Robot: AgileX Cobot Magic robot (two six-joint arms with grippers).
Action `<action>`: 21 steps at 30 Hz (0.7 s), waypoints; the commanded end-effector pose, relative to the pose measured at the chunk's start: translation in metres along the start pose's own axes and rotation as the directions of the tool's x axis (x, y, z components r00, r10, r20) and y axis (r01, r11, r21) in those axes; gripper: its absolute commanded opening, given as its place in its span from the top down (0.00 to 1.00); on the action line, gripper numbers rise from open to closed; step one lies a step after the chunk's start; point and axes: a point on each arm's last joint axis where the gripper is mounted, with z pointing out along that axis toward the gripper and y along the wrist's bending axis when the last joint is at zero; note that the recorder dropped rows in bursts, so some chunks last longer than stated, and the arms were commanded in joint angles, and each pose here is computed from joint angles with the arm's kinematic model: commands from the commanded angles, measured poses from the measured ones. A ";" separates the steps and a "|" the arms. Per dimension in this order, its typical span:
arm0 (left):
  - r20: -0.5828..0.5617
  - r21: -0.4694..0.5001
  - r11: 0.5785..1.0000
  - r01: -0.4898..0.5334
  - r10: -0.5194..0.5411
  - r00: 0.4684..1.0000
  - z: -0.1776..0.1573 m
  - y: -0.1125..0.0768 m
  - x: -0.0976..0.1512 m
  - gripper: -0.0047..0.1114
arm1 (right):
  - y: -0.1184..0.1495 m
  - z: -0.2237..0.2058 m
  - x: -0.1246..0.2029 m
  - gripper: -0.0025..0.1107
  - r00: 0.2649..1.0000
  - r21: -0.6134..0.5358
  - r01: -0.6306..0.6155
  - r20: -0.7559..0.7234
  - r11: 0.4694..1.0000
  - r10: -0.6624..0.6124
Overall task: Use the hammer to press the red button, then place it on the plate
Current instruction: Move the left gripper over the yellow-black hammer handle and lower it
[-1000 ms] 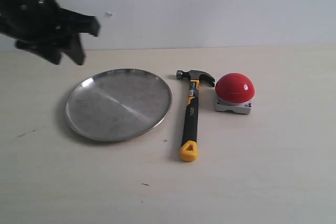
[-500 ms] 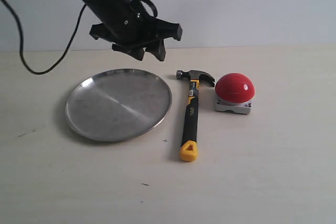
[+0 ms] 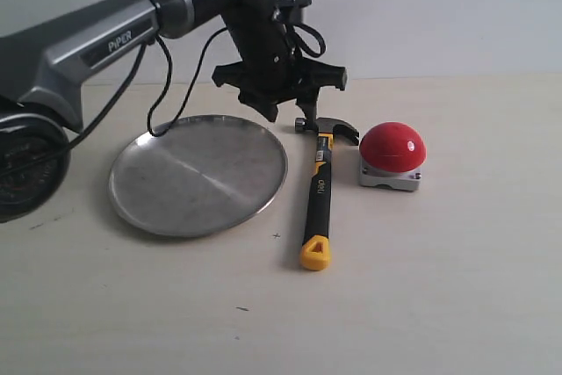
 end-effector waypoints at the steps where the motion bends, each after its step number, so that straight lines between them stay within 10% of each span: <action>1: -0.025 0.019 1.000 0.009 -0.009 1.000 0.014 -0.002 0.002 0.47 | -0.001 0.000 0.000 0.98 1.000 -0.001 0.005 0.001 1.000 -0.005; 21: -0.059 0.035 0.999 -0.002 0.004 0.998 0.030 -0.002 0.006 0.56 | -0.001 0.000 0.000 0.98 1.000 -0.001 0.005 0.001 1.000 -0.005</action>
